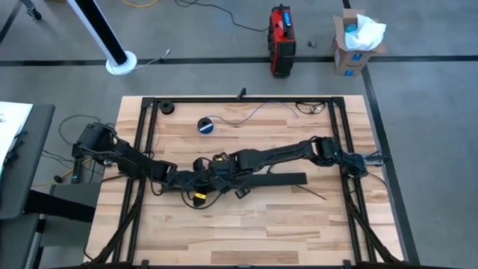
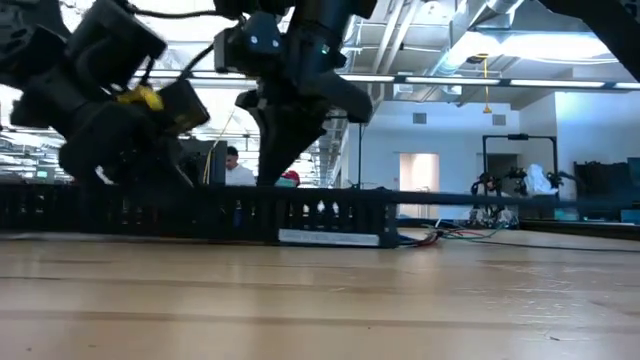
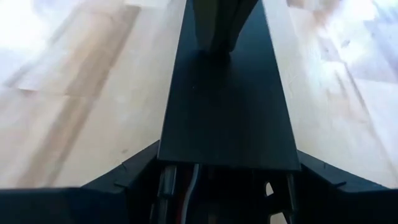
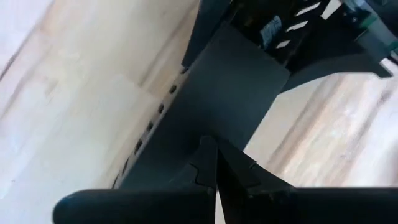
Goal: Ziptie cables
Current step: Close the black cable duct with the black cable duct cover
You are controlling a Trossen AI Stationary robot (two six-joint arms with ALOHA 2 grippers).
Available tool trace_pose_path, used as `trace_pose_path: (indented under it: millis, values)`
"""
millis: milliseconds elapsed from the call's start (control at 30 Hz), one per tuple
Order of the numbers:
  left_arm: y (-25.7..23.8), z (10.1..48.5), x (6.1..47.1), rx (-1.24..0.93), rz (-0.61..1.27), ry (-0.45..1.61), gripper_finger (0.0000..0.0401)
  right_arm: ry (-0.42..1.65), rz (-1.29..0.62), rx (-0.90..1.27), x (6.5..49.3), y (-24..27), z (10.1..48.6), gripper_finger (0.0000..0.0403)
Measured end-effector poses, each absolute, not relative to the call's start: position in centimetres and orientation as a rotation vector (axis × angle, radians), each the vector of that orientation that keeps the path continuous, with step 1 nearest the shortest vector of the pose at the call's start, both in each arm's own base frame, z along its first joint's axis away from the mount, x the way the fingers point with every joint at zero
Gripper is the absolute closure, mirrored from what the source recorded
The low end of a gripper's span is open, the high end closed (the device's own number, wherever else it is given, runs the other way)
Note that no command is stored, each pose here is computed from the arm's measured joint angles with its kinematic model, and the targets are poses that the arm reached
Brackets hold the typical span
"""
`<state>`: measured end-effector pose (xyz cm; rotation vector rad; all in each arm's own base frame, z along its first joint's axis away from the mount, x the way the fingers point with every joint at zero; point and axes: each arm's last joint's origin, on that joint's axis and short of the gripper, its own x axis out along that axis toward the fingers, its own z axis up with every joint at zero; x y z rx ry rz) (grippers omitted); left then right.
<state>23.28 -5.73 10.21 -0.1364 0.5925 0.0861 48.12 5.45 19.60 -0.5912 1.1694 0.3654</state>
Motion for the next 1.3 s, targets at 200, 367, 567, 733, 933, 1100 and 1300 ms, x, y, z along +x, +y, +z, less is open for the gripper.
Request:
trace_pose_path:
  millis: [200, 367, 567, 733, 933, 1100, 1300]
  values:
    - [-6.4, 9.2, 26.4, -0.119, 0.054, 0.579, 0.0156, 1.178, 0.382, -0.559, 48.0, 5.5, 19.5, 0.0403]
    - [-6.7, 9.2, 28.0, -0.094, 0.055, 0.582, 0.0156, 1.163, 0.379, -0.551, 48.1, 5.6, 19.6, 0.0403]
    - [-6.4, 9.5, 27.7, -0.123, 0.148, 0.567, 0.0156, 1.164, 0.366, -0.575, 48.0, 6.1, 19.9, 0.0403]
    - [-6.5, 9.5, 27.7, -0.129, 0.123, 0.571, 0.0156, 1.183, 0.379, -0.551, 46.8, 7.3, 21.5, 0.0403]
    - [-6.5, 9.5, 27.7, -0.13, 0.119, 0.573, 0.0156, 1.258, 0.375, -0.543, 46.2, 7.2, 21.1, 0.0403]
    - [-6.5, 9.5, 27.7, -0.13, 0.118, 0.574, 0.0156, 1.32, 0.357, -0.528, 46.1, 5.9, 20.4, 0.0403]
    - [-6.5, 9.4, 27.7, -0.133, 0.119, 0.574, 0.0156, 1.324, 0.362, -0.487, 46.1, 4.7, 19.6, 0.0403]
